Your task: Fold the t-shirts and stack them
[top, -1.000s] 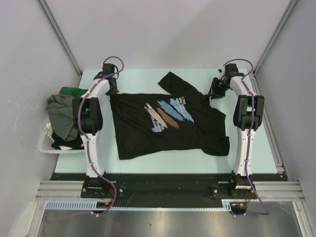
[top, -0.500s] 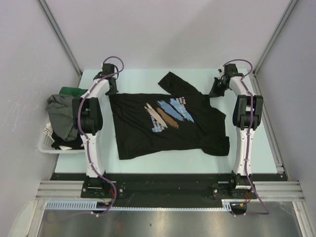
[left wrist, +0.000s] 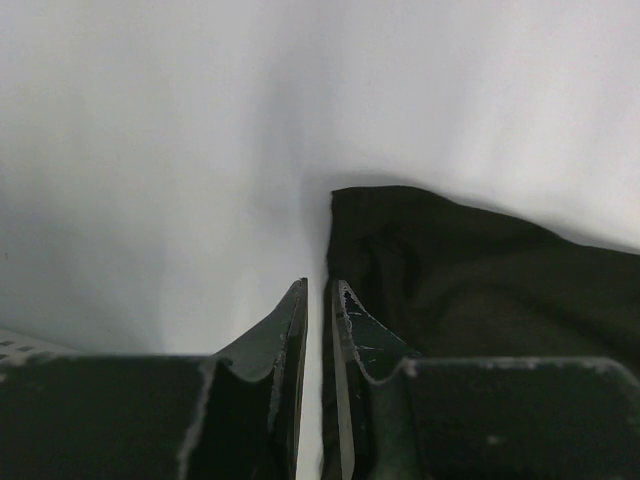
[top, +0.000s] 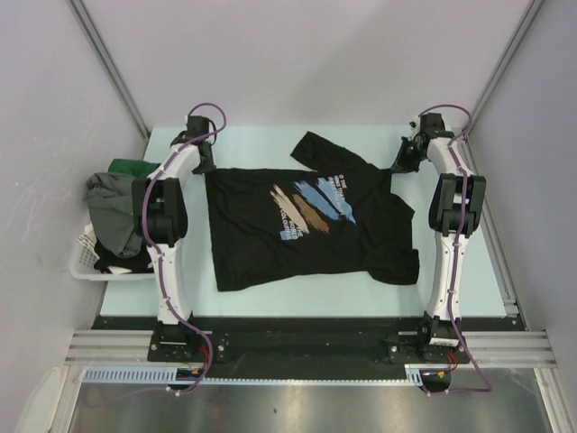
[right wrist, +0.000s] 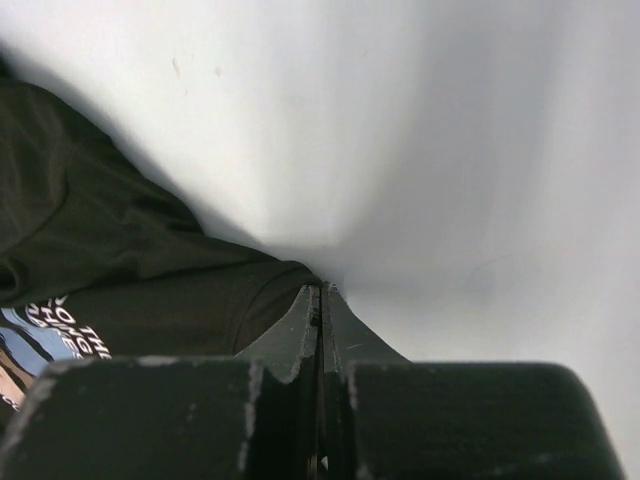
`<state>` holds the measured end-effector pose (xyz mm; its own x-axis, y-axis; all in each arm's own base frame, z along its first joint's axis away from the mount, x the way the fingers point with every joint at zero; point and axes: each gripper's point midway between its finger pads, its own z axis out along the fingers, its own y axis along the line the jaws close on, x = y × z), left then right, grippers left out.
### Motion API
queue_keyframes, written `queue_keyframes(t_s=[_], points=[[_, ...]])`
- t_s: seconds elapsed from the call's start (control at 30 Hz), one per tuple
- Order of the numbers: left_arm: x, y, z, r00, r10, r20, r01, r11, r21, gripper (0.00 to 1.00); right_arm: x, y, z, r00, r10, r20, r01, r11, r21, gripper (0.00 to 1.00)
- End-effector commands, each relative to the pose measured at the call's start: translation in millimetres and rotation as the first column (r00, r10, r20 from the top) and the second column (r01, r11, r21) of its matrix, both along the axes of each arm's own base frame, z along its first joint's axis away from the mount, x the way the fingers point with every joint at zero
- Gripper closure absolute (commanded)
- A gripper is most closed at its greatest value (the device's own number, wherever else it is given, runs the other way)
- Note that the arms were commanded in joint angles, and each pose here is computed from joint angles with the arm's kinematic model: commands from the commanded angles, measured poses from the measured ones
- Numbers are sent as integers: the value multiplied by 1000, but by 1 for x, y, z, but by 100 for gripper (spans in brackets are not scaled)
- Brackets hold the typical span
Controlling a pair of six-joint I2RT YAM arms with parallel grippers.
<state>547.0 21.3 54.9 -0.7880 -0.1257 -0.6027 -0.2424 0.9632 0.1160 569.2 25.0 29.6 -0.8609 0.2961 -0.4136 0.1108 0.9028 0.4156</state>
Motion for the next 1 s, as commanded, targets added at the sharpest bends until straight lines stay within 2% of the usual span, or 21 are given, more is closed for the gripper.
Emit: queue_keyframes(t_s=[0.0,0.53,0.87,0.97], points=[[9,1,18,999,-12,44,11,1000,5,80,23,-19,22,996,-17,91,21,999,-38,100],[16,-16,9,999,-35,42,36,999,-17,80,26,-57,23,992,-75,101,80,996,-38,100],[7,-28,15,997,-61,36,62,998,-13,80,29,-67,25,989,-98,109,100,995,-13,100],[-1,-32,23,997,-72,39,72,997,-14,80,27,-68,29,989,-99,108,101,995,-15,83]])
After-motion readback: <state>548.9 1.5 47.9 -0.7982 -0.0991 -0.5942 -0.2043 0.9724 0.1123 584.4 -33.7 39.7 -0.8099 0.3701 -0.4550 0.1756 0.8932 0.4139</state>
